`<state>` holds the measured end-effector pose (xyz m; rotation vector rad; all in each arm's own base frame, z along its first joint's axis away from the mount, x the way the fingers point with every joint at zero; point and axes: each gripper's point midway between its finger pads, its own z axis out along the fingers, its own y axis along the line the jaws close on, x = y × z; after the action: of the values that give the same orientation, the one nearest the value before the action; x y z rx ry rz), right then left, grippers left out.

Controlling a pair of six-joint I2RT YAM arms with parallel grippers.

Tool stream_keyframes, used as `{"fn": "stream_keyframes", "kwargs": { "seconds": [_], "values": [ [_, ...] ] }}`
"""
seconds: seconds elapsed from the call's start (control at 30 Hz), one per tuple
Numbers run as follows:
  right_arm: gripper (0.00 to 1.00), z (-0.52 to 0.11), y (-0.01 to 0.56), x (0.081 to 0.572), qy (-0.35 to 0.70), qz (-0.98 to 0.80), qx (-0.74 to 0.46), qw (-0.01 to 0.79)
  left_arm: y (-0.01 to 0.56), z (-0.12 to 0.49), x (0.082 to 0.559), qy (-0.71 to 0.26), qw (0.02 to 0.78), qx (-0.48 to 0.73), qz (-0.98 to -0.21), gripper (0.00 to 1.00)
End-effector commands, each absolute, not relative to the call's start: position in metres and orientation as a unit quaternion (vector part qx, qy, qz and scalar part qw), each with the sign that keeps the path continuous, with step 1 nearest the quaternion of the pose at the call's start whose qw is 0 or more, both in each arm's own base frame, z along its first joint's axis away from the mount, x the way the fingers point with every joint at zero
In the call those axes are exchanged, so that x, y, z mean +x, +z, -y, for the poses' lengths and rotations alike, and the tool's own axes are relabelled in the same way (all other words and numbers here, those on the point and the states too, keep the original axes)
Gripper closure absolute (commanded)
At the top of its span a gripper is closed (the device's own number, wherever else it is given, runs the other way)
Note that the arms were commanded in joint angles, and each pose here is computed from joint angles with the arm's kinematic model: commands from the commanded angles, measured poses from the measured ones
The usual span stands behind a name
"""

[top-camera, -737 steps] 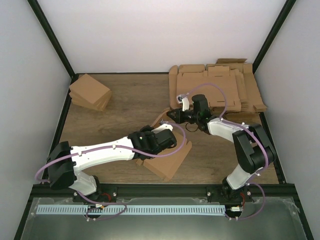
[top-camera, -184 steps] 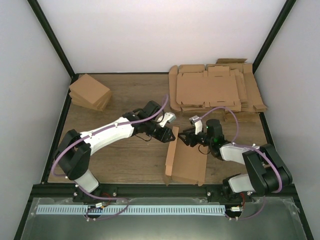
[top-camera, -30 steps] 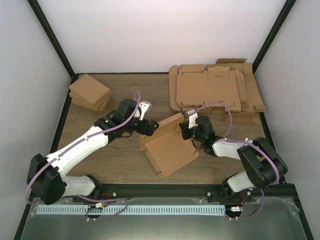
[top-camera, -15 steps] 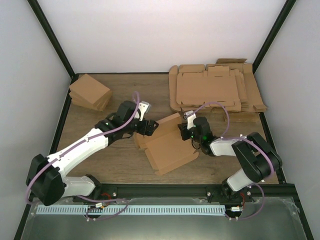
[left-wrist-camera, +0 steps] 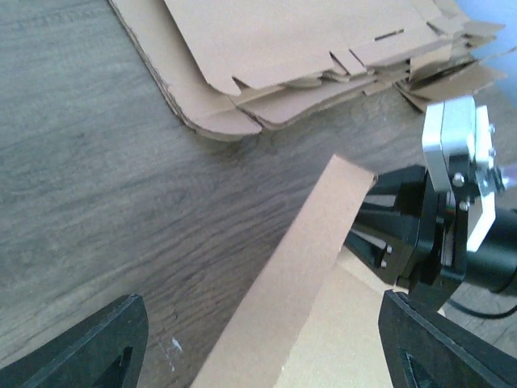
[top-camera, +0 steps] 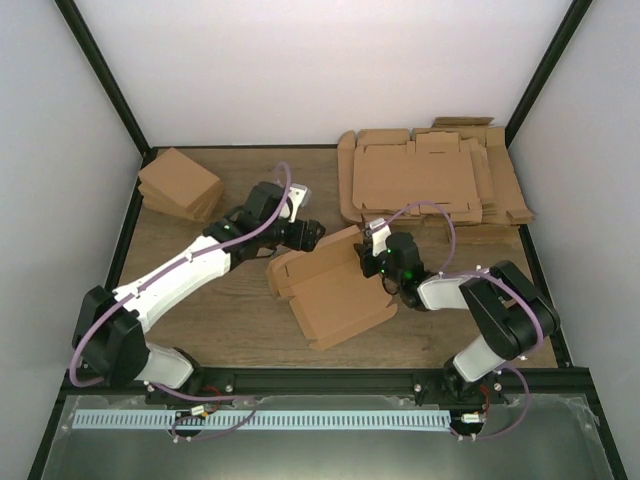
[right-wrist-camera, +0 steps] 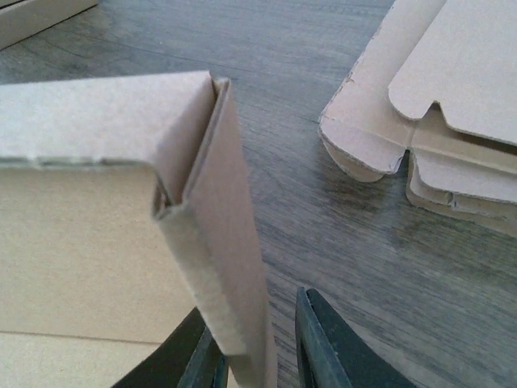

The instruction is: Fold the paper box

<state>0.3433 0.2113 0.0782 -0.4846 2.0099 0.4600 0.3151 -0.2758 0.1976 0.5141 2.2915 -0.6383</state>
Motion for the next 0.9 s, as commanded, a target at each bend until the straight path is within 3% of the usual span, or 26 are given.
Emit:
{"fn": "stream_keyframes", "kwargs": {
  "seconds": [0.0,0.3,0.5,0.67,0.87],
  "values": [
    [0.74,-0.215,0.105,0.357,0.176,-0.801,-0.205,0.535,0.21,0.279,0.332,-0.268,0.354,0.183,-0.877,0.19],
    [0.65,-0.219,0.133,0.345,0.198,-0.758,-0.226,0.579,0.194,0.286,0.348,-0.289,0.329,0.168,-0.883,0.17],
    [0.65,-0.221,0.139,0.351,0.194,-0.75,-0.229,0.59,0.183,0.295,0.355,-0.295,0.31,0.181,-0.886,0.23],
    [0.7,-0.22,0.145,0.356,0.189,-0.745,-0.223,0.599,0.169,0.301,0.355,-0.3,0.289,0.191,-0.889,0.34],
    [0.83,-0.217,0.145,0.359,0.181,-0.745,-0.214,0.605,0.166,0.302,0.352,-0.304,0.283,0.197,-0.888,0.37]
  ]
}}
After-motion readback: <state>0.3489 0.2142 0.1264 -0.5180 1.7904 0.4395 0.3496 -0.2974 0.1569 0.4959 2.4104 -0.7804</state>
